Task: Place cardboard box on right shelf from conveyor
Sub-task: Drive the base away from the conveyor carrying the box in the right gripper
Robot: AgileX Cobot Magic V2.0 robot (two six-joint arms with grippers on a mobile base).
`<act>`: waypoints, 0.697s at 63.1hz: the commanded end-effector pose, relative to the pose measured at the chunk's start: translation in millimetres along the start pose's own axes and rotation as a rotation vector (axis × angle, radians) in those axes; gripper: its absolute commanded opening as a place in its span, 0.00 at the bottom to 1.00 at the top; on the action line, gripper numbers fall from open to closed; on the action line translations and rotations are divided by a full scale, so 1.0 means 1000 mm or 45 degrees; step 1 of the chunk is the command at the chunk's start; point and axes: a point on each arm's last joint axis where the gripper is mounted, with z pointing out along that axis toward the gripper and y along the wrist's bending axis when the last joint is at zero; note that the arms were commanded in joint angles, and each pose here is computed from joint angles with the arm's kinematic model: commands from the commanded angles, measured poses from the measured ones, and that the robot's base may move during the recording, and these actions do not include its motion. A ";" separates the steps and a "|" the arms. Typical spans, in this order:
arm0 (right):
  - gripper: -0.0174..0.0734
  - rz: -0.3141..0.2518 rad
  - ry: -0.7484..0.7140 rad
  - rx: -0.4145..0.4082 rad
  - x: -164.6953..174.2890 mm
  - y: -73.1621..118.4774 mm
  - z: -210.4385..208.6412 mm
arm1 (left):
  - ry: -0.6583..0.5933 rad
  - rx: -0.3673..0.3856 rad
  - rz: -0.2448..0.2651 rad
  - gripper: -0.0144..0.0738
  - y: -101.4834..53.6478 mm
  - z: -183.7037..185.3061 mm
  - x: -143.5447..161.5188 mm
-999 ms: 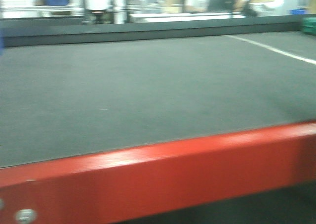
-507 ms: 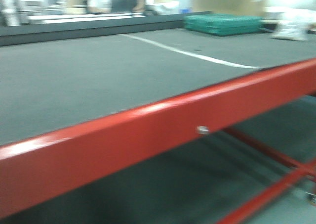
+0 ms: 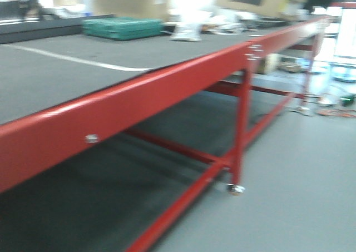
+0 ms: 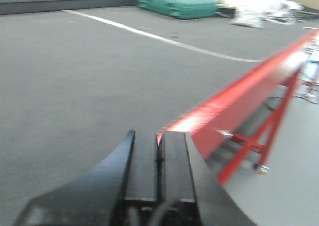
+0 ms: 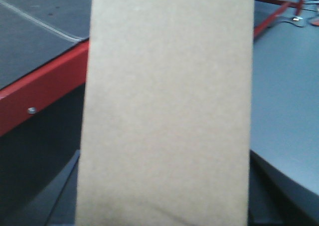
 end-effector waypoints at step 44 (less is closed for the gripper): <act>0.45 -0.028 -0.140 -0.013 -0.016 0.002 -0.004 | -0.126 0.008 -0.012 0.03 0.000 -0.001 -0.009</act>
